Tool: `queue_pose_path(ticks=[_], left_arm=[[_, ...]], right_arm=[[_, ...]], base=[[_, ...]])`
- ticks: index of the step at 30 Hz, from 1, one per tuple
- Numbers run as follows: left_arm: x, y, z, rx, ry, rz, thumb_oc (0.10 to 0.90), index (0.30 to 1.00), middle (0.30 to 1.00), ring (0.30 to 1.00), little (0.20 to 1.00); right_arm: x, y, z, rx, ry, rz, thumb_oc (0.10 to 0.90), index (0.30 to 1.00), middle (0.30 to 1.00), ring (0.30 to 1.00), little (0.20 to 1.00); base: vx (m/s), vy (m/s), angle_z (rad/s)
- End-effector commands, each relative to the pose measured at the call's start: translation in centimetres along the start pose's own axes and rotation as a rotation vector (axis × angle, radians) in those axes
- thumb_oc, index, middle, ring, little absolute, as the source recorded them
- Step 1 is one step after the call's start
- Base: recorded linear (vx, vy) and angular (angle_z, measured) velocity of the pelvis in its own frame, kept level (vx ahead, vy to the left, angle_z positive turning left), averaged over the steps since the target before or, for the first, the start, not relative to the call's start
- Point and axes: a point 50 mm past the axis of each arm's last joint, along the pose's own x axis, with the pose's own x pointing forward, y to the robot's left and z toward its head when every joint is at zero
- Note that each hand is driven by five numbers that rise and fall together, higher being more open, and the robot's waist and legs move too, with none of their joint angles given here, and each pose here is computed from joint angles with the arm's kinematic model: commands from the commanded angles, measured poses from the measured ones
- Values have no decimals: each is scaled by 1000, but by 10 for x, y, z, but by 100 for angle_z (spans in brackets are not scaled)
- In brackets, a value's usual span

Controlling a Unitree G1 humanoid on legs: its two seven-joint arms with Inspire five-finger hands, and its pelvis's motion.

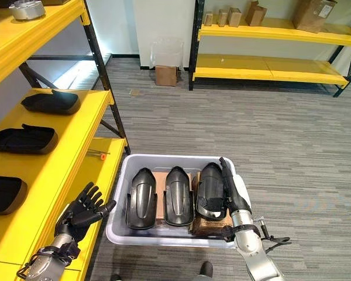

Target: Move parts from the plastic box to the shelf.

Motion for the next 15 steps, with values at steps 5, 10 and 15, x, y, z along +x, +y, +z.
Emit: queue_pose_path(ticks=[5,10,15], left_arm=[[17,-19,57,64,-254,-107,900,1000,1000,1000,1000],[20,-20,53,68,-231,-114,900,1000,1000,1000,1000],[20,-20,48,74,-202,-122,900,1000,1000,1000,1000]], right_arm=[[21,-18,59,-9,-288,-83,900,1000,1000,1000,1000],[22,-13,59,-42,-289,-63,900,1000,1000,1000,1000],[26,-9,58,-95,-288,-39,900,1000,1000,1000,1000]], base=[[0,0,0],[16,-1,1],[50,-14,-1]])
